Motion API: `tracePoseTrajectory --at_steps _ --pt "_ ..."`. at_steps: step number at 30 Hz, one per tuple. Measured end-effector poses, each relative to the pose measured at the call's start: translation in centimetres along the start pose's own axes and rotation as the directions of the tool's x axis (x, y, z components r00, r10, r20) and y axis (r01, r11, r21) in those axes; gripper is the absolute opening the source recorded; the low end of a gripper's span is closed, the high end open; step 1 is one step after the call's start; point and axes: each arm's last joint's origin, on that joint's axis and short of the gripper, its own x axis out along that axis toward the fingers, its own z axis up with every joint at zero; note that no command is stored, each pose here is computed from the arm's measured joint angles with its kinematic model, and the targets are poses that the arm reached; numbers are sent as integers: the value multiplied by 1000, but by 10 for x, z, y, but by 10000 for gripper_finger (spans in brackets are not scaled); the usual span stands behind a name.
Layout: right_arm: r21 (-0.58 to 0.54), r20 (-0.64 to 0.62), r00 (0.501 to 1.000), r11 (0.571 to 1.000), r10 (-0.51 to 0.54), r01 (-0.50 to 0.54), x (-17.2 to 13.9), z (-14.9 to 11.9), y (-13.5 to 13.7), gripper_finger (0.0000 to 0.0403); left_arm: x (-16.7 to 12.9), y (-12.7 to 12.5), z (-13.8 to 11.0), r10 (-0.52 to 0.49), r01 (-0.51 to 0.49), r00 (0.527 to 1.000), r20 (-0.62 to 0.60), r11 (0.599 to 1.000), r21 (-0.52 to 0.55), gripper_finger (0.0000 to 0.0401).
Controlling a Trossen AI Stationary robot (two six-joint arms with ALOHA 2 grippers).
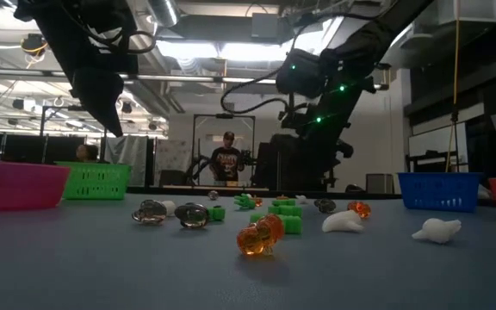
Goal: Sort Halloween decoration
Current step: Put the small white ghost toy into the blue basket
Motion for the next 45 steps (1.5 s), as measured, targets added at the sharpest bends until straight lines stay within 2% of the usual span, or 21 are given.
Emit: tracePoseTrajectory --at_steps 7,20,33,45 --pt "11 -42 998 999 -38 38 16 -9 1 246 0 0 0 0 0 1000 0 1000 0 175" --pt "29 -51 998 998 -48 50 16 -10 0 240 0 0 0 0 0 1000 0 1000 0 175" --pt "27 -57 997 998 -50 51 19 -11 0 153 0 0 0 0 0 1000 0 1000 0 175" --pt "20 -63 996 998 -62 63 26 -14 3 103 0 0 0 0 0 1000 2 1000 -1 175"
